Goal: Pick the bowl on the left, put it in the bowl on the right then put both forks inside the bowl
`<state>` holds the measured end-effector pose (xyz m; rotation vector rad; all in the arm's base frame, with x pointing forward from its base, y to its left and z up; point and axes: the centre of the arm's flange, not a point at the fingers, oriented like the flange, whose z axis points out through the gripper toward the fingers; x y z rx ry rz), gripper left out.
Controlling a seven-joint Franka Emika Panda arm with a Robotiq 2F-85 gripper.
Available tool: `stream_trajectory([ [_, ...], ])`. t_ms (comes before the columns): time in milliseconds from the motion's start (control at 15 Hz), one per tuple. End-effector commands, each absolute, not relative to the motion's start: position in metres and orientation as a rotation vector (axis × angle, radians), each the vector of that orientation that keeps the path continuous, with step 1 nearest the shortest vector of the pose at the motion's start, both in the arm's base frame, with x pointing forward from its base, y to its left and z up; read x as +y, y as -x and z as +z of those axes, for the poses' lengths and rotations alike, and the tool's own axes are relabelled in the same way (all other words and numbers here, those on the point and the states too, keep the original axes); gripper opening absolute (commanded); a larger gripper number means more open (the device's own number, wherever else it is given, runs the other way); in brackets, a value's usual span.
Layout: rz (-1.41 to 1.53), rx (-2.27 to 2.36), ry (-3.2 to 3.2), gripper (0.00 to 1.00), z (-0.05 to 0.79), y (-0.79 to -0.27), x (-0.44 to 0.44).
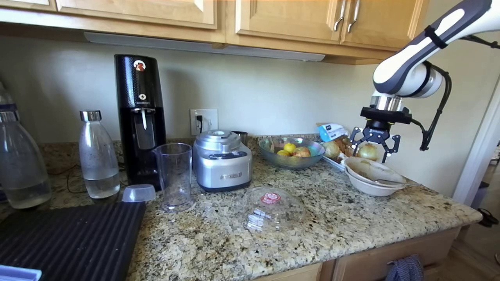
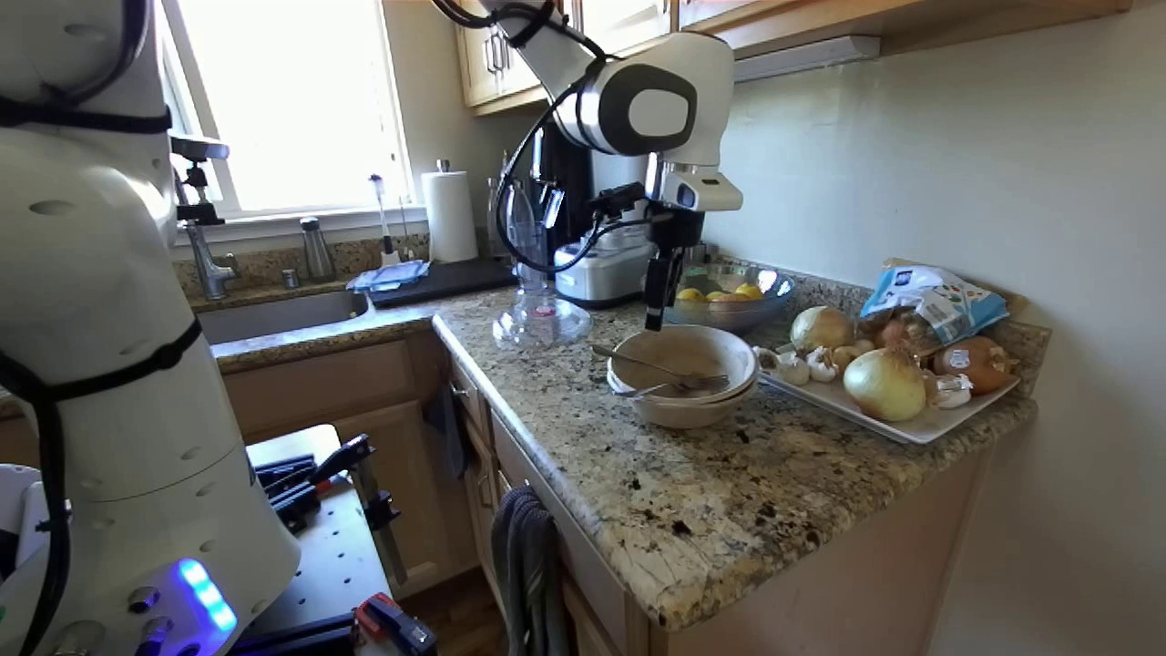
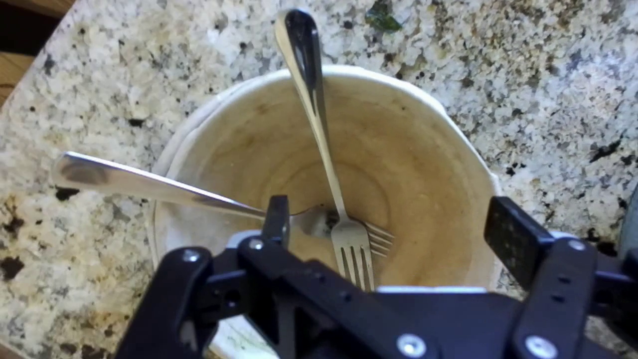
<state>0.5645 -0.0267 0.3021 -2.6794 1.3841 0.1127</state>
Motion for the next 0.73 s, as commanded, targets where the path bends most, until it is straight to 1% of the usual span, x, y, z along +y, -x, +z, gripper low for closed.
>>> stream_trajectory([
  [0, -0.051, 1.241, 2.77, 1.0, 0.327, -0.536, -0.028],
  [467, -0.176, 1.011, 2.865, 1.0, 0.352, -0.52, -0.026],
  [533, -0.124, 1.072, 2.84, 1.0, 0.344, -0.544, -0.026],
  [667, -0.127, 1.066, 2.841, 1.0, 0.345, -0.544, -0.025],
])
